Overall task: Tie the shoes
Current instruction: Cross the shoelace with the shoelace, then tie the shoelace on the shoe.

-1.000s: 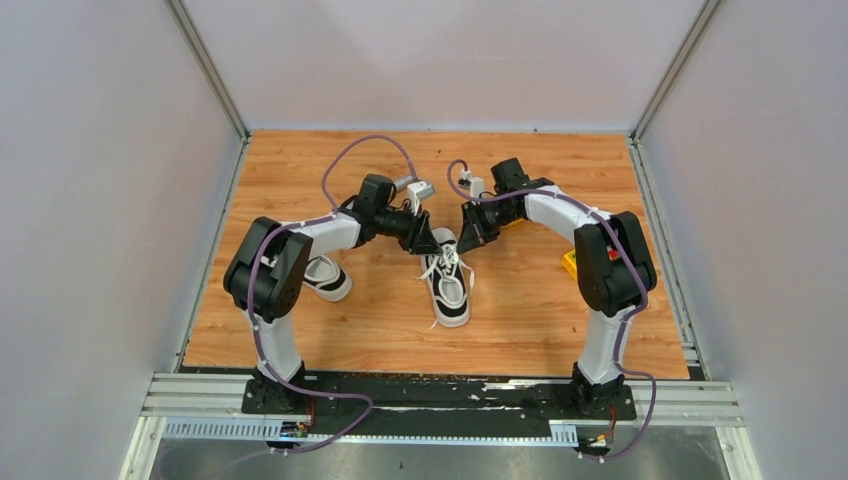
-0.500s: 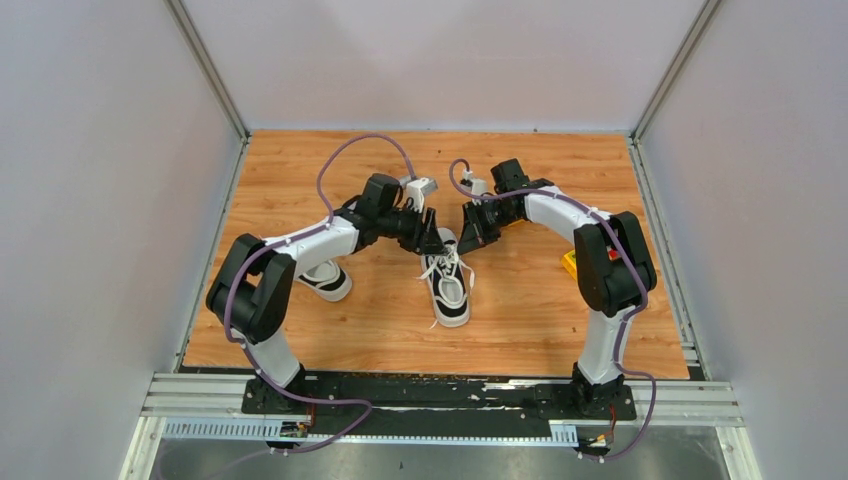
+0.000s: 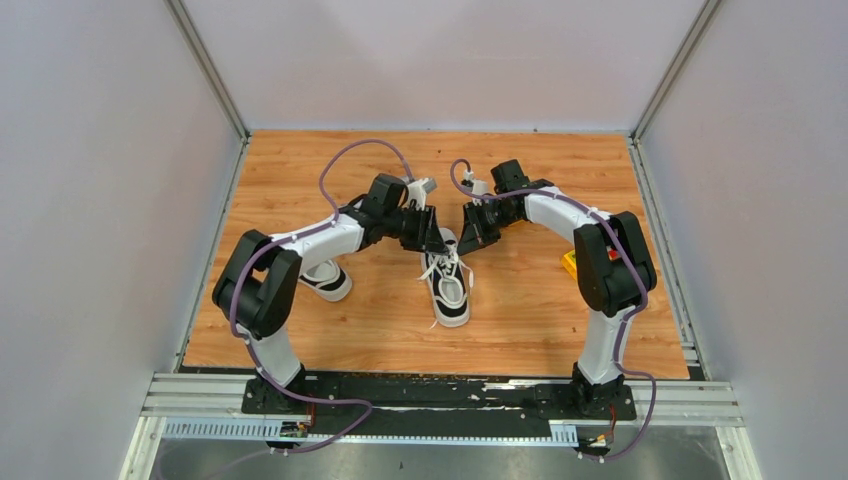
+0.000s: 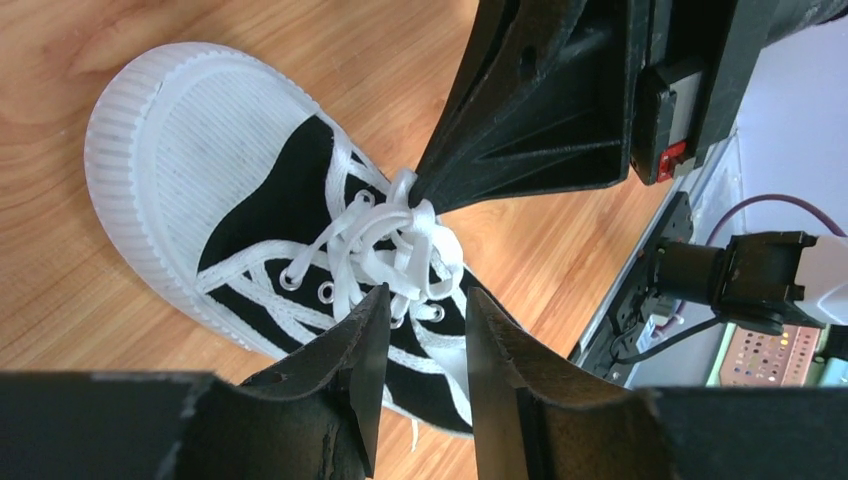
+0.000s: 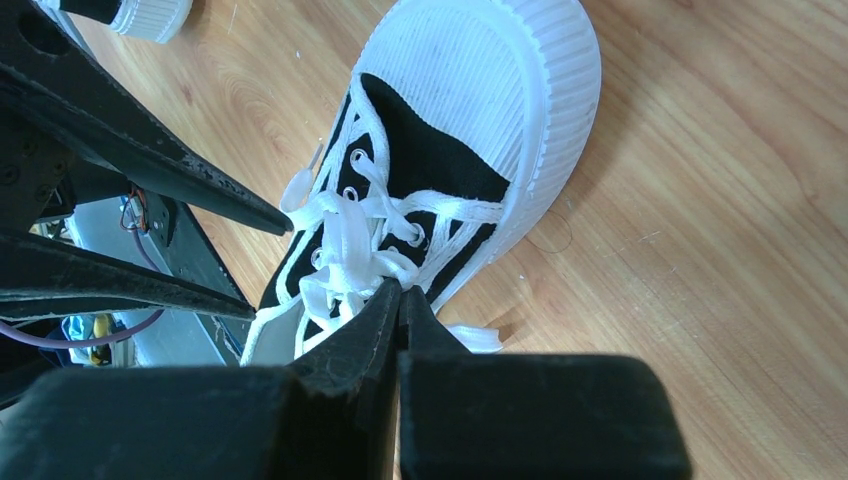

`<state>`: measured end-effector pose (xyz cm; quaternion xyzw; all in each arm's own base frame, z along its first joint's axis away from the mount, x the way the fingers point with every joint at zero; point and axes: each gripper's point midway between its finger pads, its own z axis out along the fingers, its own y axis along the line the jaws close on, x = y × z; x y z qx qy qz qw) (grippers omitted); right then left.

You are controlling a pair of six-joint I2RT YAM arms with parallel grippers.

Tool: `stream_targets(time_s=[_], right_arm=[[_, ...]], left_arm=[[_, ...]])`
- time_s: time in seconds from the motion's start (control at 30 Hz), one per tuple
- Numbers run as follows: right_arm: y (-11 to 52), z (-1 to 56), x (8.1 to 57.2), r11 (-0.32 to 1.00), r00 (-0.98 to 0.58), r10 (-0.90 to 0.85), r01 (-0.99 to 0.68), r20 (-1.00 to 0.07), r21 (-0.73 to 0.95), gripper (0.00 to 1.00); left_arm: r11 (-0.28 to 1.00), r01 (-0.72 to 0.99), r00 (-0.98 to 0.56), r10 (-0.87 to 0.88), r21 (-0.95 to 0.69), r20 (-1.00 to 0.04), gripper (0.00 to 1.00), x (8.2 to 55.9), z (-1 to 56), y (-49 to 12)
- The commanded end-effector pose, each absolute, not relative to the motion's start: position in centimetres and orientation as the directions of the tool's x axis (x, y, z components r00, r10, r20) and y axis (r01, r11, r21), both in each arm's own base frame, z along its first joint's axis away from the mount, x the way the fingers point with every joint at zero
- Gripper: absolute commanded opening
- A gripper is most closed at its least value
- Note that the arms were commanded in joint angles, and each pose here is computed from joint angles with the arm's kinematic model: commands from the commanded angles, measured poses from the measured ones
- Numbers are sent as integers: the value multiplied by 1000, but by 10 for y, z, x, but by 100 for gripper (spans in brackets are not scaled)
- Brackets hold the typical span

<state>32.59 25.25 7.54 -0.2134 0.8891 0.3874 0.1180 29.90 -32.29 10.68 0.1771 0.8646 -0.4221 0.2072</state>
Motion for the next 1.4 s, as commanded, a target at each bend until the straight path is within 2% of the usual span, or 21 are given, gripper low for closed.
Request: stream_targets(time_s=[0.0, 0.4, 0.53, 0.73, 0.87, 1.13, 1.37], right_arm=[[255, 93, 332, 594, -866, -265, -493, -424, 636, 0], [254, 91, 330, 594, -868, -267, -491, -419, 638, 0], [255, 91, 330, 592, -868, -266, -490, -419, 640, 0], [255, 90, 331, 595, -869, -265, -488, -417, 639, 0], [252, 91, 332, 603, -864, -266, -496, -428, 626, 0], [240, 97, 325, 616, -861, -253, -495, -440, 613, 0], [236, 97, 322, 625, -856, -256, -500, -448, 599, 0]], left_arm=[[540, 492, -843, 101, -683, -528, 40, 311, 122, -338], [540, 481, -859, 137, -691, -493, 40, 308, 109, -346], [537, 476, -866, 147, -697, -478, 37, 307, 105, -349], [525, 483, -865, 157, -701, -477, 21, 306, 105, -350], [528, 497, -861, 198, -689, -469, 1, 300, 108, -342], [559, 482, -874, 245, -675, -421, 0, 288, 107, -304], [559, 490, -871, 290, -669, -397, 0, 276, 96, -297]])
